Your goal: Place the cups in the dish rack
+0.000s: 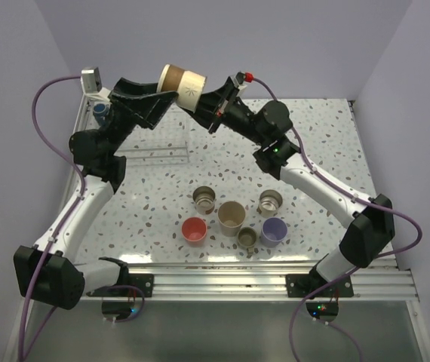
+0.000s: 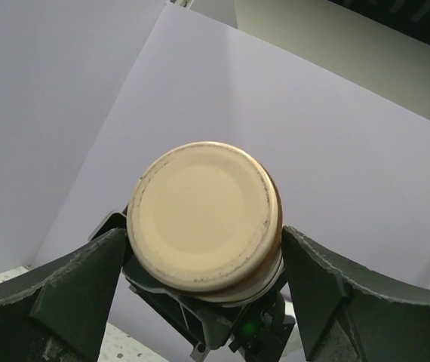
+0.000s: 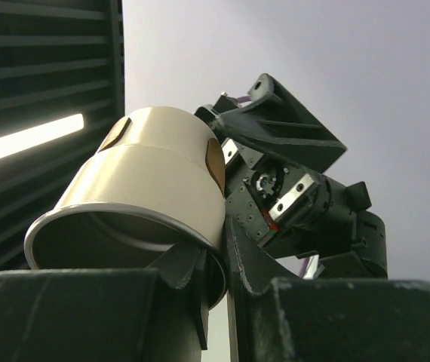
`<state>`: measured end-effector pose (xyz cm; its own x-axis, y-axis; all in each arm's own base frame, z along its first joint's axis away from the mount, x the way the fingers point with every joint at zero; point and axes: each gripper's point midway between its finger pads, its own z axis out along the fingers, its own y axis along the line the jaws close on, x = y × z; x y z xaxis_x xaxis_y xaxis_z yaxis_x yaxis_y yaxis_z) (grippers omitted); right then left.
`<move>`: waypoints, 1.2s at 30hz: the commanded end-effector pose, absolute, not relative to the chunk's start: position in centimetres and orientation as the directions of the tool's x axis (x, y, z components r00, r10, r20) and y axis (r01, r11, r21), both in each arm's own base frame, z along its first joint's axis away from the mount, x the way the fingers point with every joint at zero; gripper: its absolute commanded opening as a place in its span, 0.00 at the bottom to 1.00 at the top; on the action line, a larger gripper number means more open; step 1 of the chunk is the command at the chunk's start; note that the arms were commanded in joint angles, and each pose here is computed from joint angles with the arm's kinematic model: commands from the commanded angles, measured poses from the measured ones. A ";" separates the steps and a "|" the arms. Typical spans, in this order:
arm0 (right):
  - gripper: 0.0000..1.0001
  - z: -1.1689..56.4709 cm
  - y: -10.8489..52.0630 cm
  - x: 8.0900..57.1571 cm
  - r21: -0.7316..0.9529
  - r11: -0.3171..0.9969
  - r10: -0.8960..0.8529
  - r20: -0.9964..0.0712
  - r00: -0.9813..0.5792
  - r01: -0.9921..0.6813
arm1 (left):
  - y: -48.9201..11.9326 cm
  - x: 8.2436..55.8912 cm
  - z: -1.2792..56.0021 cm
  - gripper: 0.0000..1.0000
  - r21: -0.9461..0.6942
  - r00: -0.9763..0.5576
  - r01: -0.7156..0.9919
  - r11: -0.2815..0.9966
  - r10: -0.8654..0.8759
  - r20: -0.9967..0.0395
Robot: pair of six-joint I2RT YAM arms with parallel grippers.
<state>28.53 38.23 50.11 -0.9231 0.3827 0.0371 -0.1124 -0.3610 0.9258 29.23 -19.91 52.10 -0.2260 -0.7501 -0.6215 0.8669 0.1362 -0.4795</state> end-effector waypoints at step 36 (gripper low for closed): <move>0.94 42.4 30.8 34.6 0.988 0.025 0.541 -0.143 -0.829 -0.155 | -8.9 40.7 46.7 0.00 -0.487 -0.023 0.436 0.757 -0.532 -0.847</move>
<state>37.25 31.78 41.75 -0.8233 0.5675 -0.0085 -0.0701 -0.0868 0.9938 39.03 -10.57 48.48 -0.0383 -0.6528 -0.7566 0.5550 0.6157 -0.5593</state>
